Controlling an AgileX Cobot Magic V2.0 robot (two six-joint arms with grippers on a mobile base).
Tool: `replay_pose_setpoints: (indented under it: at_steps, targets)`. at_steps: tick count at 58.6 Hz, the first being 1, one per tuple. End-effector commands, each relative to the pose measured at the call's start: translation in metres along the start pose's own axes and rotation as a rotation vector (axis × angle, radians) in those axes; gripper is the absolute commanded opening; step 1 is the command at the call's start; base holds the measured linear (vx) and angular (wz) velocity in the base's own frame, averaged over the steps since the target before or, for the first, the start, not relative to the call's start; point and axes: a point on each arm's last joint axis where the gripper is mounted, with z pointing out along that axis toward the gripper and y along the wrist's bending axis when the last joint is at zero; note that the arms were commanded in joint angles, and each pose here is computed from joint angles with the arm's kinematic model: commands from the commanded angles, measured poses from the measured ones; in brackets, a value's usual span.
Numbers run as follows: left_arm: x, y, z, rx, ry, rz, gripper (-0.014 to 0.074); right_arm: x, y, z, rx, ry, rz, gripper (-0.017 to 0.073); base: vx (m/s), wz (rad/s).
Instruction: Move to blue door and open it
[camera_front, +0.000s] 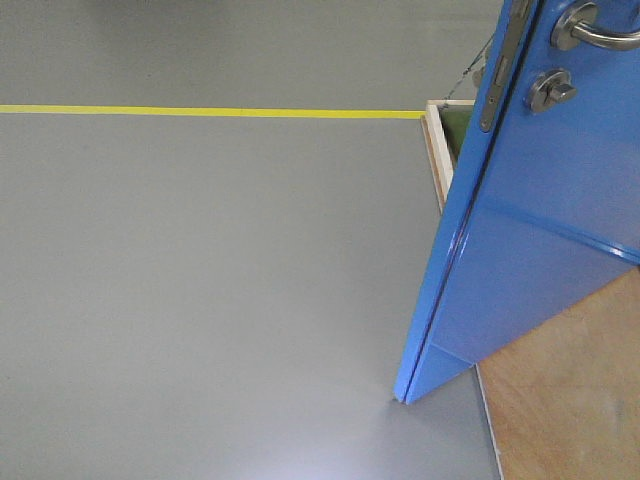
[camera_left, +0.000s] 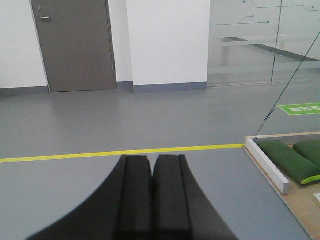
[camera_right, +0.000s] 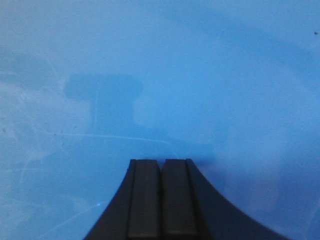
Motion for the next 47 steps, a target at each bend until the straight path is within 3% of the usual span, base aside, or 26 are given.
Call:
replay_pose_setpoints:
  at_steps: [1, 47]
  targets:
    - [-0.0175, 0.0004, -0.0032, 0.000, -0.125, -0.008, 0.0073, -0.0019, 0.0258, -0.0130, -0.077, -0.038, -0.006, -0.0001, 0.09, 0.09]
    - [-0.0175, 0.0004, -0.0032, 0.000, -0.125, -0.008, 0.0073, -0.0018, 0.0258, -0.0130, -0.077, -0.037, -0.006, -0.0001, 0.15, 0.08]
